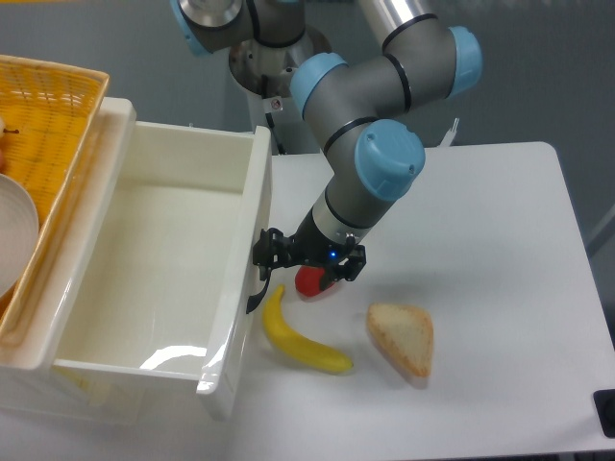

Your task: Slide the top white drawer open

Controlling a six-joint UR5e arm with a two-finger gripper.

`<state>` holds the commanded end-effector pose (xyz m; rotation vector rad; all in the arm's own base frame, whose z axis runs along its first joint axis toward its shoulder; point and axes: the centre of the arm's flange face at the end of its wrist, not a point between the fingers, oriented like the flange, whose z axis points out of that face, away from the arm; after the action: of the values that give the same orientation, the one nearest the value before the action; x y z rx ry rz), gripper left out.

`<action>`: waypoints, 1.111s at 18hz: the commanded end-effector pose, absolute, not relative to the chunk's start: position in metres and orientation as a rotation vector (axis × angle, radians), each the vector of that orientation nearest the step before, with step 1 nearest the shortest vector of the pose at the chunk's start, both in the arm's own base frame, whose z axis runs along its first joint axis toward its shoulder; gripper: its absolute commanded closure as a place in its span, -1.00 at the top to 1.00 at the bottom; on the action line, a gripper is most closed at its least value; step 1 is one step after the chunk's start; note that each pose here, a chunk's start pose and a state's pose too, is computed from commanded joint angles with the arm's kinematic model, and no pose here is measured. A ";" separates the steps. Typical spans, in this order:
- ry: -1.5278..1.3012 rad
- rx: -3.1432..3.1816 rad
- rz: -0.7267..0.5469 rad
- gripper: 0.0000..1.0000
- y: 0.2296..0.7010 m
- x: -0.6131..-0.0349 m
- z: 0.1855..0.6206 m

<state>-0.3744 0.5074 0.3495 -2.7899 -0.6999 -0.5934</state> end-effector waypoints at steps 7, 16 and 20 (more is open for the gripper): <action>-0.726 -2.755 -0.634 1.00 0.503 -0.379 0.352; -0.746 -2.668 -0.641 1.00 0.489 -0.394 0.374; -0.723 -2.652 -0.589 1.00 0.487 -0.402 0.381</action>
<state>-0.4016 0.4874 0.3814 -2.6522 -0.7230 -0.5892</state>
